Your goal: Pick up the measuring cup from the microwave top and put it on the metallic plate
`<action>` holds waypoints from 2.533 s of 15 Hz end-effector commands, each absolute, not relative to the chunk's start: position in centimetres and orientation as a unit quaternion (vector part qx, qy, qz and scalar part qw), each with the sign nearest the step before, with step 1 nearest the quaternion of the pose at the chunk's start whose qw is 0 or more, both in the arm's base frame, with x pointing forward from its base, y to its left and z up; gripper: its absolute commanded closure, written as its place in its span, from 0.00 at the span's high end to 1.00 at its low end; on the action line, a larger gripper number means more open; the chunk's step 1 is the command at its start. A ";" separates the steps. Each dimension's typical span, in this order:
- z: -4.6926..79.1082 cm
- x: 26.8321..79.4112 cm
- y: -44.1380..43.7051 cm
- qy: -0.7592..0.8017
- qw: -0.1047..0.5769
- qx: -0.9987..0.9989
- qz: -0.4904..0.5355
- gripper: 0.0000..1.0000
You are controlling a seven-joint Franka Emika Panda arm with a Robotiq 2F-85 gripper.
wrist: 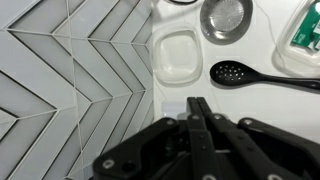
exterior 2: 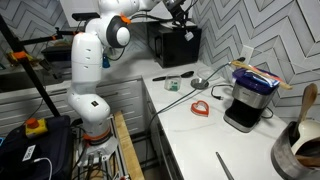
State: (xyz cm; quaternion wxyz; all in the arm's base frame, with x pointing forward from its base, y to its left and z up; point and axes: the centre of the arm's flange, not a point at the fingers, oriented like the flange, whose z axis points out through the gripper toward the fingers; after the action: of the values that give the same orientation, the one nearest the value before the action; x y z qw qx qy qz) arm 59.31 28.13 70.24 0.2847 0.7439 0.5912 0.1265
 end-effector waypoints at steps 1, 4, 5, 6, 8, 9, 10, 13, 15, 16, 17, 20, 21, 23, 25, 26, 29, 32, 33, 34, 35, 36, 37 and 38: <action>69.3 58.6 26.0 0.594 0.250 0.762 0.059 0.00; 67.2 57.7 23.2 0.611 0.198 0.766 -0.011 0.00; 66.7 57.3 21.8 0.612 0.184 0.768 -0.035 0.00; 66.4 56.9 20.4 0.610 0.171 0.772 -0.061 0.00; 65.4 55.9 17.7 0.613 0.133 0.772 -0.103 0.00; 65.2 55.3 16.3 0.606 0.128 0.775 -0.125 0.00; 64.8 55.0 14.5 0.589 0.135 0.784 -0.143 0.00; 63.8 55.8 9.9 0.546 0.190 0.802 -0.147 0.00; 62.4 57.0 8.2 0.534 0.209 0.805 -0.154 0.00; 61.3 57.6 7.7 0.530 0.214 0.806 -0.156 0.00; 60.0 58.4 7.5 0.531 0.211 0.806 -0.155 0.00; 55.2 61.7 8.4 0.553 0.199 0.794 -0.155 0.00; 53.9 62.4 9.3 0.570 0.198 0.783 -0.147 0.00; 51.7 63.3 11.7 0.615 0.212 0.746 -0.139 0.00; 50.2 64.0 13.7 0.654 0.223 0.712 -0.126 0.00; 49.8 64.3 14.5 0.669 0.230 0.696 -0.122 0.00; 49.3 65.0 15.8 0.727 0.231 0.635 -0.126 0.00; 48.8 65.7 15.7 0.765 0.230 0.580 -0.156 0.00; 48.6 66.0 15.6 0.771 0.235 0.568 -0.168 0.00; 48.4 66.3 15.5 0.774 0.240 0.556 -0.183 0.00; 48.0 66.6 15.3 0.775 0.247 0.545 -0.201 0.00; 47.5 66.9 15.2 0.777 0.252 0.537 -0.211 0.00; 47.0 67.3 15.2 0.777 0.260 0.530 -0.219 0.00; 46.5 67.6 15.3 0.773 0.272 0.526 -0.228 0.00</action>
State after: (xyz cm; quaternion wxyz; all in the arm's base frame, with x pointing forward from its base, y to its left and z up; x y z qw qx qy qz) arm 66.06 15.29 47.67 0.2492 0.5526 0.7708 -0.1960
